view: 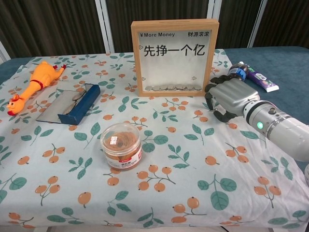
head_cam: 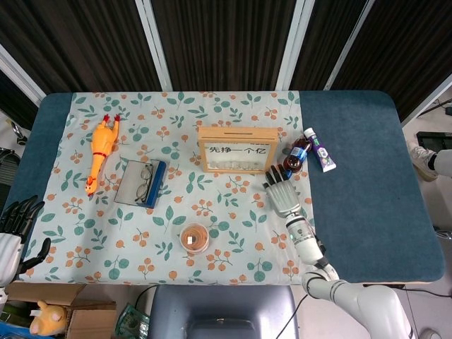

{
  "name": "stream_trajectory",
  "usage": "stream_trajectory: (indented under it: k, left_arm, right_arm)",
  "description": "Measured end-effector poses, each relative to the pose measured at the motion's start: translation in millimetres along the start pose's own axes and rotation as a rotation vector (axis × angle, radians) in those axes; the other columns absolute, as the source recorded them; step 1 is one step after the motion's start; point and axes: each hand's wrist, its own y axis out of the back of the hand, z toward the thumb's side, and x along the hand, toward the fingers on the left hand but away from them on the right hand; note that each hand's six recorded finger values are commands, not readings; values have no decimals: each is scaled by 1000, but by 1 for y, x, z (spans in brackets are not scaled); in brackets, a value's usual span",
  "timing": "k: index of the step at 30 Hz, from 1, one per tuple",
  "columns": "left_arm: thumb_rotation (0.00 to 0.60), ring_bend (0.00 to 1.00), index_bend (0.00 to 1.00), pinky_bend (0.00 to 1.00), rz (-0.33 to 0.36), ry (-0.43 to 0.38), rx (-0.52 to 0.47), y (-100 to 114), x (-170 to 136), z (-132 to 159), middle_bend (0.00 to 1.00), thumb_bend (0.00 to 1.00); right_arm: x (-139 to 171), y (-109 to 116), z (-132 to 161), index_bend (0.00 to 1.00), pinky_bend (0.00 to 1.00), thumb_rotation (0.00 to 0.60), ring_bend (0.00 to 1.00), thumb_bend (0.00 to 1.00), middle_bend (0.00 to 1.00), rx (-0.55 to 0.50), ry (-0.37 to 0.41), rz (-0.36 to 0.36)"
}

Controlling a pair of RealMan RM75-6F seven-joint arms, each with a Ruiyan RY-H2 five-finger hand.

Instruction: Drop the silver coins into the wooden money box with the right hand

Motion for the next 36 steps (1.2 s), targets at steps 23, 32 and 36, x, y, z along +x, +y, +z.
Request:
stream_trajectory:
  k: [23, 32, 36]
  left_arm:
    - [600, 0, 0, 0, -5, -13, -21, 1, -2, 0, 0, 452]
    - [600, 0, 0, 0, -5, -18, -25, 1, -2, 1, 0, 452]
    - [600, 0, 0, 0, -5, -20, -25, 1, -2, 1, 0, 452]
  right_arm:
    - [-2, 6, -1, 710, 148, 600, 67, 452, 259, -31, -15, -27]
    - [-1, 9, -7, 715, 149, 600, 72, 459, 259, -51, -25, -44]
    - [-1, 10, -7, 720, 149, 600, 73, 459, 259, -54, -22, -46]
